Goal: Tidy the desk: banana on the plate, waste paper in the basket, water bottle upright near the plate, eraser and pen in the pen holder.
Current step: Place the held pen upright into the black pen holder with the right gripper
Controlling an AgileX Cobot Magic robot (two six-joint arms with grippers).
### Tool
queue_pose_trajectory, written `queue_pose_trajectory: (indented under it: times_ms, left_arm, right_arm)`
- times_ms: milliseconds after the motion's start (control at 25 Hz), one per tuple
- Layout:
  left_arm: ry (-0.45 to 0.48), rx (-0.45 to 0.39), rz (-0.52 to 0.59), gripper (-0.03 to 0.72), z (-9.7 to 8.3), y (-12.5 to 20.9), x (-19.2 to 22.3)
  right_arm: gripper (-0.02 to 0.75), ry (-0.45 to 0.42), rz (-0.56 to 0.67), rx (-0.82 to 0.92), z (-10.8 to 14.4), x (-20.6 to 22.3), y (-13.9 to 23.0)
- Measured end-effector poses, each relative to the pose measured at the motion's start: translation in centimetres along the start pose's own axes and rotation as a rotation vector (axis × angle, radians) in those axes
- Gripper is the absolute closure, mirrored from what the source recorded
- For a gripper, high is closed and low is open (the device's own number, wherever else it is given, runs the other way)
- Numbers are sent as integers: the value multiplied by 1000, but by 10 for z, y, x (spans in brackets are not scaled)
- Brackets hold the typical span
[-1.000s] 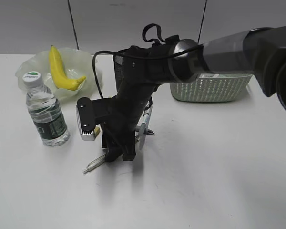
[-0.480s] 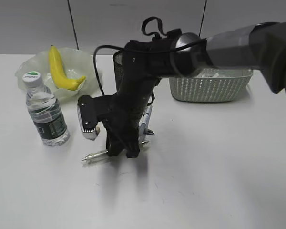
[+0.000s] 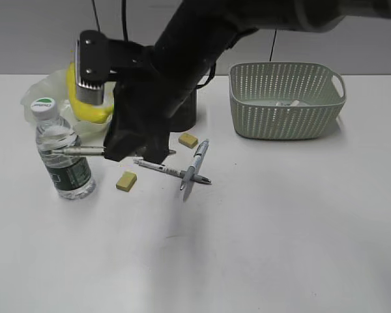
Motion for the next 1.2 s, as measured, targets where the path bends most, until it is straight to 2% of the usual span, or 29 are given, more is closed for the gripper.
queue_pose_trajectory:
  times_ms: [160, 240, 360, 440, 520, 680, 800, 960, 1200]
  left_arm:
    - [0, 0, 0, 234, 0, 0, 0]
    - [0, 0, 0, 234, 0, 0, 0]
    - [0, 0, 0, 234, 0, 0, 0]
    - [0, 0, 0, 234, 0, 0, 0]
    - [0, 0, 0, 234, 0, 0, 0]
    - [0, 0, 0, 235, 0, 0, 0]
    - [0, 0, 0, 236, 0, 0, 0]
    - [0, 0, 0, 236, 0, 0, 0]
    - [-1, -1, 0, 236, 0, 0, 0]
  right_arm:
    - [629, 41, -114, 49, -5, -29, -25]
    - [629, 83, -202, 114, -17, -48, -35]
    - [629, 161, -349, 272, -51, -81, -34]
    - [629, 239, -428, 374, -81, -103, -21]
    - [629, 328, -484, 437, -108, -124, -6]
    - [629, 458, -590, 479, -139, -149, 4]
    - [629, 513, -663, 531, -158, -147, 9]
    - [629, 527, -736, 602, -178, -119, 26]
    - [629, 525, -680, 620, -186, -75, 56]
Point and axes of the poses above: a point on each arm's last joint axis where the gripper is mounted, x pointing out along that axis toward the gripper, z along the wrist's bending axis when the last joint is at zero, y = z × x, the point moved 9 cm from there along x, pointing out along that axis toward the gripper, and after that the axes turned 6 degrees about x, right-handed, at the moved point
